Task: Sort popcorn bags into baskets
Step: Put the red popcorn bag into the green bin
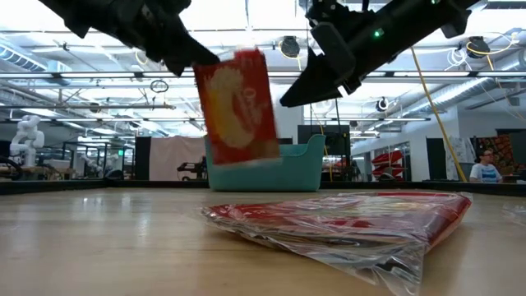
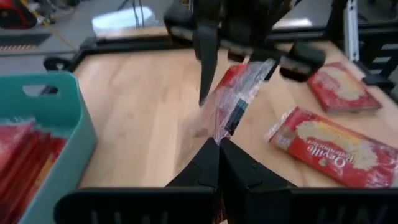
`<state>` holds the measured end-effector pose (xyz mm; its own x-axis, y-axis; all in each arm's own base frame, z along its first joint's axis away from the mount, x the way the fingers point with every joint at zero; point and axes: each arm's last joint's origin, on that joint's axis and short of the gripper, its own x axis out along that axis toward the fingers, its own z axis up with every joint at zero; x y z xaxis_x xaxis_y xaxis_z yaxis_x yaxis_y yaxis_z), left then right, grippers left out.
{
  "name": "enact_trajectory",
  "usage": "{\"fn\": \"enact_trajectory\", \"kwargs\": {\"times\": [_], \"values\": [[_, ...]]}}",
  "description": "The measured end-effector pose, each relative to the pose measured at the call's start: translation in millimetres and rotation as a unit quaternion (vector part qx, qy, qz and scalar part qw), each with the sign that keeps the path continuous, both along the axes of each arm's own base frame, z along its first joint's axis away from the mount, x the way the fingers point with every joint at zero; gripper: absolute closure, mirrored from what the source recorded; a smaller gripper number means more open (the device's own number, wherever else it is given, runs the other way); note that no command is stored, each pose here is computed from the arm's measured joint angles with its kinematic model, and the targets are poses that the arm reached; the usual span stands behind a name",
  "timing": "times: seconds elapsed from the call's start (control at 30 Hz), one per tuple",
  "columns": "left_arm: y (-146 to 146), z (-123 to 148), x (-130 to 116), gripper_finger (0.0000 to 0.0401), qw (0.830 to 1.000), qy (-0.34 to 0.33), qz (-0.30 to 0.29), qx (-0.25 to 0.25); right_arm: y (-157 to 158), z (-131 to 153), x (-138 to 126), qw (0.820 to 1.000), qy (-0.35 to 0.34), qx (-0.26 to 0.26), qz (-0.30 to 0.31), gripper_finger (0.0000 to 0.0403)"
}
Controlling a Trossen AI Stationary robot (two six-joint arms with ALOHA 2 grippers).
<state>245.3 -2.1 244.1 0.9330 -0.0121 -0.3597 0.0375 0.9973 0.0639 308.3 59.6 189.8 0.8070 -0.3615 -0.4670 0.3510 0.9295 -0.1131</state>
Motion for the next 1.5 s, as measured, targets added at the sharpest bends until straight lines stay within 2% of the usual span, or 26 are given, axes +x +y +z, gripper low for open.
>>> {"fn": "enact_trajectory", "kwargs": {"times": [0.2,0.33,0.47,0.6,0.77,0.9,1.0,1.13,1.3,1.5], "values": [[1,2,-7,0.0399,0.998,-0.058,-0.012,0.002,0,0,0,1.000,-0.004,0.011,-0.006,0.0275],[1,4,-12,0.0398,0.991,-0.133,-0.021,-0.001,0,-1,0,1.000,-0.007,0.013,-0.006,0.0275],[0,3,-20,0.0398,0.977,-0.211,-0.028,-0.001,-1,-9,-5,0.999,-0.031,0.020,-0.007,0.0275],[1,8,-28,0.0399,0.955,-0.296,-0.028,-0.004,-3,-16,-13,0.995,-0.093,0.037,-0.007,0.0275],[1,19,-33,0.0398,0.932,-0.361,-0.031,-0.005,-6,-11,-16,0.985,-0.171,0.030,0.003,0.0275],[0,23,-34,0.0398,0.922,-0.384,-0.048,-0.003,-9,-3,-14,0.980,-0.198,-0.007,0.012,0.0275],[-1,21,-31,0.0399,0.921,-0.384,-0.072,-0.010,-14,5,-12,0.973,-0.228,-0.024,0.010,0.0275],[-4,17,-26,0.0398,0.918,-0.385,-0.091,-0.019,-19,13,-10,0.963,-0.263,-0.027,0.052,0.0275],[-7,16,-25,0.0399,0.910,-0.401,-0.106,-0.023,-21,18,-11,0.959,-0.268,-0.047,0.075,0.0275],[-4,16,-25,0.0398,0.910,-0.401,-0.102,-0.018,-20,30,-15,0.949,-0.287,-0.059,0.114,0.0275]]}}
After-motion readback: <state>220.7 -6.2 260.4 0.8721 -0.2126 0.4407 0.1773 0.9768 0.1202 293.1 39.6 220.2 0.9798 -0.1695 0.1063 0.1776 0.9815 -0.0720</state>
